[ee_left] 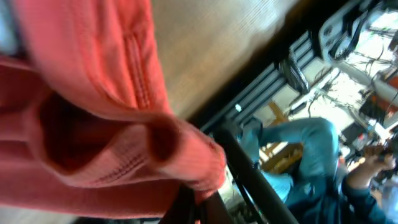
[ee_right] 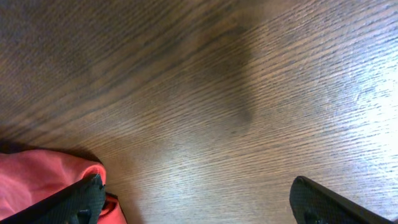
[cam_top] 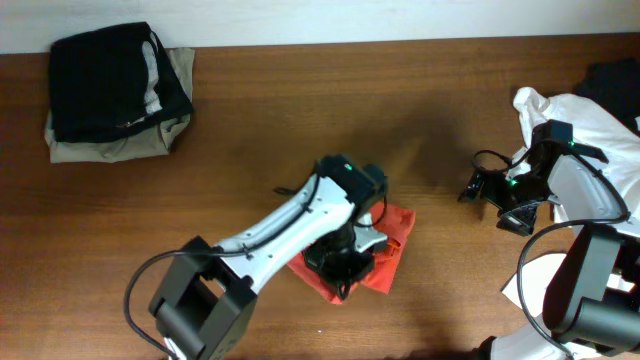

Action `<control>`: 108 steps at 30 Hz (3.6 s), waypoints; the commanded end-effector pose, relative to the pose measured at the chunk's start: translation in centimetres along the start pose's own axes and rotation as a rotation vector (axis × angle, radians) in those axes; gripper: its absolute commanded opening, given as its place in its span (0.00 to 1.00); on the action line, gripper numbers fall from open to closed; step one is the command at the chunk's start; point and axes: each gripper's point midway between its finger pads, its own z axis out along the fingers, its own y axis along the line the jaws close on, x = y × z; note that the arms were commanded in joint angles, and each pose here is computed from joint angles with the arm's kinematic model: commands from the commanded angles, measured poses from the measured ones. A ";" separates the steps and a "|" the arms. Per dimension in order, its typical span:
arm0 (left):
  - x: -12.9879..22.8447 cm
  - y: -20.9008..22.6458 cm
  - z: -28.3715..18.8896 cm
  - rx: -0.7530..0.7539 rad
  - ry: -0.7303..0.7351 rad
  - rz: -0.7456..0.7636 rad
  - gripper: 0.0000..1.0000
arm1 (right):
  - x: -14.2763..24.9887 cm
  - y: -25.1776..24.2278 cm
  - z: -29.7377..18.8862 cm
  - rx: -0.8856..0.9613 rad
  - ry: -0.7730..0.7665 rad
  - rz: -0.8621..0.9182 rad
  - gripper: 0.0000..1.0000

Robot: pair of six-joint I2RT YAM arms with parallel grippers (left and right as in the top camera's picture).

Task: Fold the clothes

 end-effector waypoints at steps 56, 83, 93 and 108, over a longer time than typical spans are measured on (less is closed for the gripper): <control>-14.1 -2.4 1.7 -0.111 -0.201 0.195 0.06 | -0.5 0.4 -0.6 -0.013 -0.025 -0.020 0.99; -7.9 21.6 -21.8 -0.193 -0.607 -0.424 0.99 | -0.9 0.5 -0.6 -0.016 -0.040 -0.024 0.99; -9.8 24.2 -11.9 0.173 -0.519 -0.314 0.99 | -0.9 0.5 -0.6 -0.016 -0.040 -0.024 0.99; -10.0 15.5 -1.3 0.466 -0.330 -0.156 0.99 | -0.9 0.5 -0.6 -0.016 -0.040 -0.024 0.99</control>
